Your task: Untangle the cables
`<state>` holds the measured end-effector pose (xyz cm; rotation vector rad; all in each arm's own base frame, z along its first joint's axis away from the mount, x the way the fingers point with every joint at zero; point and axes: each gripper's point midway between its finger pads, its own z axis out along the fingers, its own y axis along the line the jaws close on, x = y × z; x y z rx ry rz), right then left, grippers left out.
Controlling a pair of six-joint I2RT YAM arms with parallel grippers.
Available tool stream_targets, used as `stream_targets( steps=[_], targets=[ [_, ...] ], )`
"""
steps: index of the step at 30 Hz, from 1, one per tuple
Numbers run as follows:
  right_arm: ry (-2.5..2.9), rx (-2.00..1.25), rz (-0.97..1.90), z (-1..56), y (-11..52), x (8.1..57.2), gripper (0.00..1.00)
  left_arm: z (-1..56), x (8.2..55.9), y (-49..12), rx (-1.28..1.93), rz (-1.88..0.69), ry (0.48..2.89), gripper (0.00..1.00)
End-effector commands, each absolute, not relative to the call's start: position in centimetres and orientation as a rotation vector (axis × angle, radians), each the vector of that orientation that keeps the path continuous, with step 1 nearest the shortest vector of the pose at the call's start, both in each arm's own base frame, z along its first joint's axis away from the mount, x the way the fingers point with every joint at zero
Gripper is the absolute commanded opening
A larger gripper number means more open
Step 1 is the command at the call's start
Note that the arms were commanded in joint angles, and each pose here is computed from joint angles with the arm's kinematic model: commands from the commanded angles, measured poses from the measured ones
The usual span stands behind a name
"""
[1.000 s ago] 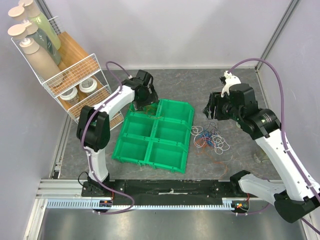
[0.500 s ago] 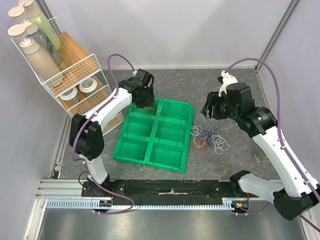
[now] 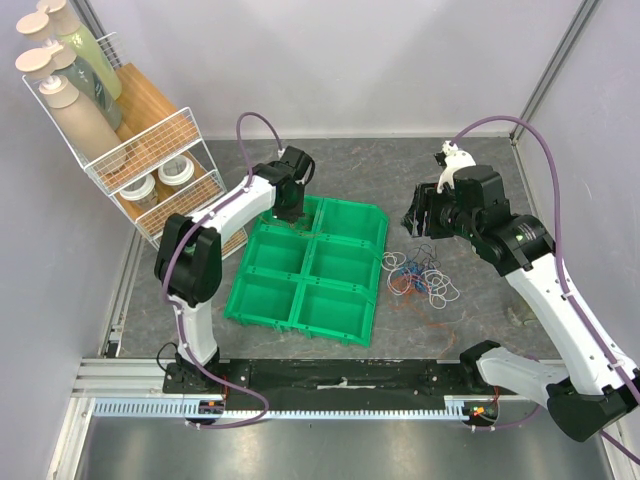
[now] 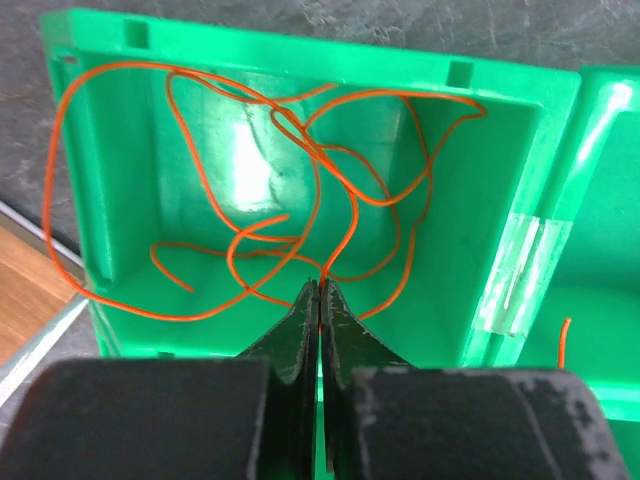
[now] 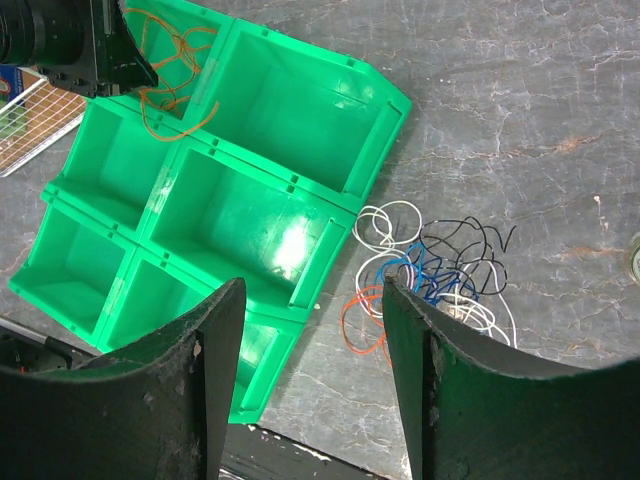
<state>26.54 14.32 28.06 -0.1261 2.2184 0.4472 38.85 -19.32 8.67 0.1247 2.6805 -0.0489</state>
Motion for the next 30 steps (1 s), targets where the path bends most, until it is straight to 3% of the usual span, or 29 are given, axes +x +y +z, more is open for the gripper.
stream_targets(
  steps=[1,8,13,19,21,24,28,30],
  targets=[
    [2.182,-0.122,0.457,28.9,14.5,27.0,0.64,10.0,42.2,-18.5,0.179,0.050,2.533,0.02],
    [2.183,-0.121,0.457,29.1,14.4,26.8,0.64,8.6,45.1,-18.5,0.113,0.115,2.504,0.02],
    [2.189,-0.124,0.452,29.1,14.2,26.5,0.64,7.8,46.8,-16.6,0.095,0.299,2.465,0.02],
    [2.191,-0.128,0.450,29.1,14.2,26.5,0.64,5.8,45.8,-15.0,0.181,0.430,2.506,0.02],
    [2.190,-0.128,0.451,29.1,14.3,26.5,0.64,7.2,45.4,-16.0,0.204,0.341,2.518,0.04],
    [2.195,-0.126,0.450,29.0,14.3,26.6,0.64,11.0,45.2,-17.5,0.191,0.212,2.429,0.31],
    [2.212,-0.124,0.446,28.3,14.4,26.8,0.65,14.9,44.5,-17.9,0.135,0.118,2.390,0.50],
    [2.231,-0.098,0.420,27.5,14.0,26.9,0.64,15.7,43.8,-18.4,0.130,0.076,2.406,0.65]
  ],
)
